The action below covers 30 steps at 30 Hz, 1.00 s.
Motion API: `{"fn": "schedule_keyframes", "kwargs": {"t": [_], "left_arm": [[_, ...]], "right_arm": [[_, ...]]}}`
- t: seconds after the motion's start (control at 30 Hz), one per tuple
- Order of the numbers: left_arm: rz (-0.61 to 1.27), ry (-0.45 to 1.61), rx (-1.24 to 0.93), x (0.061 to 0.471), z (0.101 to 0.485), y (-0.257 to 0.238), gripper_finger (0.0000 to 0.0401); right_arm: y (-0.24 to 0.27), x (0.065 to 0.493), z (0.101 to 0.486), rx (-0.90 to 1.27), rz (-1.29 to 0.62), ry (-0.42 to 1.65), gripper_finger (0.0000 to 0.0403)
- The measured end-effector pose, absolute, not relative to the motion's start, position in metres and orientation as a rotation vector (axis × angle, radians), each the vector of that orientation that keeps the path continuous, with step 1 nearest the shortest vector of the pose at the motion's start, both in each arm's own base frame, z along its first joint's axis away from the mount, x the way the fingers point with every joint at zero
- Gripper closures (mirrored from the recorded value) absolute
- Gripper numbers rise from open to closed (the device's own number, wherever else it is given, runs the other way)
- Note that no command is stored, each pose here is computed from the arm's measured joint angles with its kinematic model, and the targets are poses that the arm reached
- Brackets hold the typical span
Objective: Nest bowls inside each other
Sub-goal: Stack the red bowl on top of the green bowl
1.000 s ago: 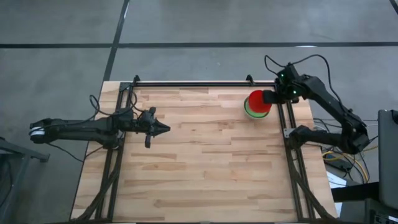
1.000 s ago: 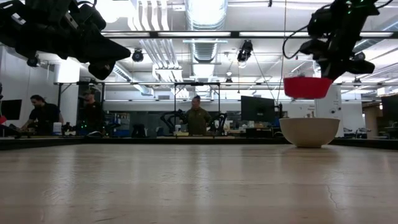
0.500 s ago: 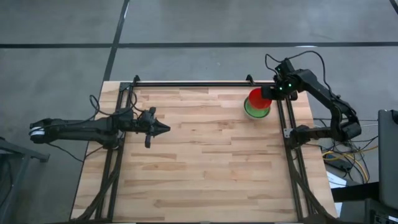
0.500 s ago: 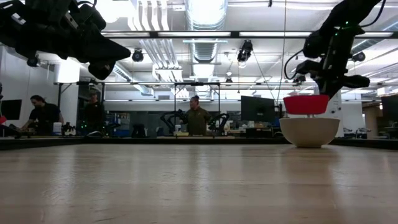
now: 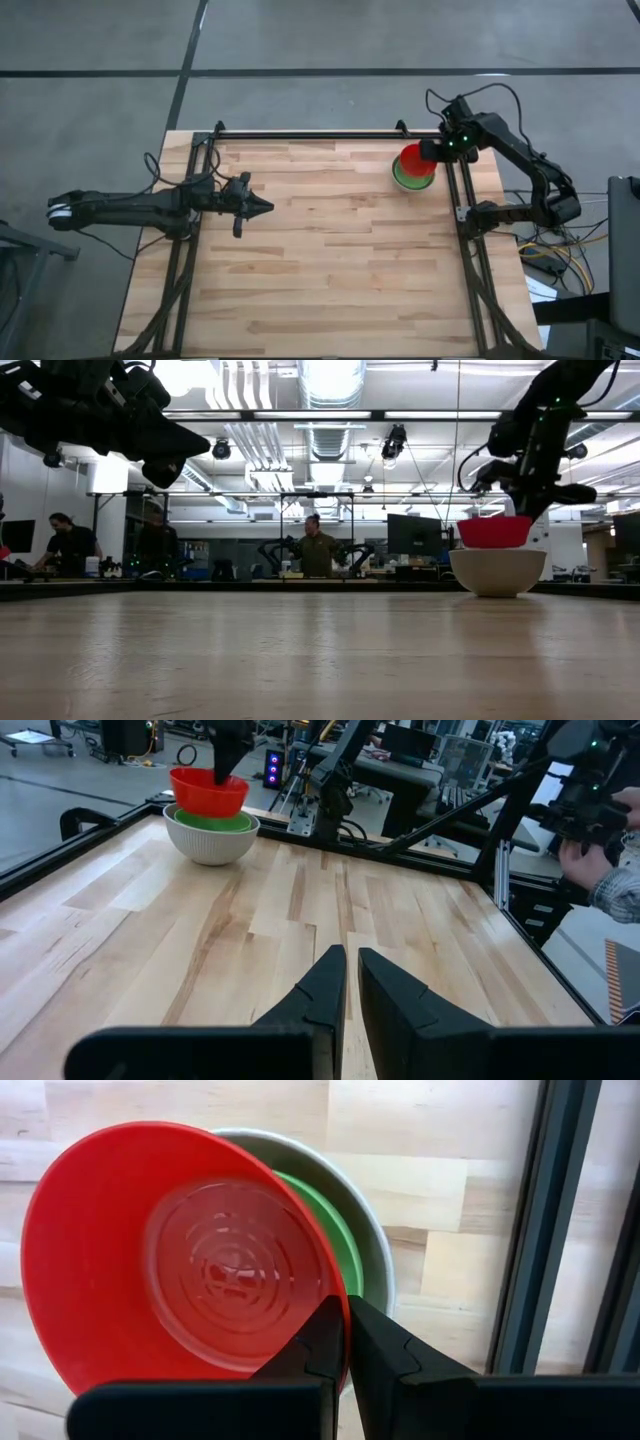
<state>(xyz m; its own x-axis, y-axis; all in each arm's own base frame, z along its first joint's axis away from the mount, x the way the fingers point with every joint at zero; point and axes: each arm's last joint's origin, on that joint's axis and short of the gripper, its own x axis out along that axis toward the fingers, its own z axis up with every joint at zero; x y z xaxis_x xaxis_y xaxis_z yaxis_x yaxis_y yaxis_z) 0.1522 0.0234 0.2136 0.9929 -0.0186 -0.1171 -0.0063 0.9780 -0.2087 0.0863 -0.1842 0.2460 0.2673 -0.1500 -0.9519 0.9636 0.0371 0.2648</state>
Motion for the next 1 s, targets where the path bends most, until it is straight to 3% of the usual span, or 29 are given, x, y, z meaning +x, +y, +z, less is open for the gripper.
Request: {"fn": "schedule_keyframes", "kwargs": {"t": [1.0], "left_arm": [[-0.007,0.119,-0.210,0.152,0.214,0.023,0.0366]], "right_arm": [[-0.179,0.085,0.207,1.226,-1.052,0.896,0.0392]]}}
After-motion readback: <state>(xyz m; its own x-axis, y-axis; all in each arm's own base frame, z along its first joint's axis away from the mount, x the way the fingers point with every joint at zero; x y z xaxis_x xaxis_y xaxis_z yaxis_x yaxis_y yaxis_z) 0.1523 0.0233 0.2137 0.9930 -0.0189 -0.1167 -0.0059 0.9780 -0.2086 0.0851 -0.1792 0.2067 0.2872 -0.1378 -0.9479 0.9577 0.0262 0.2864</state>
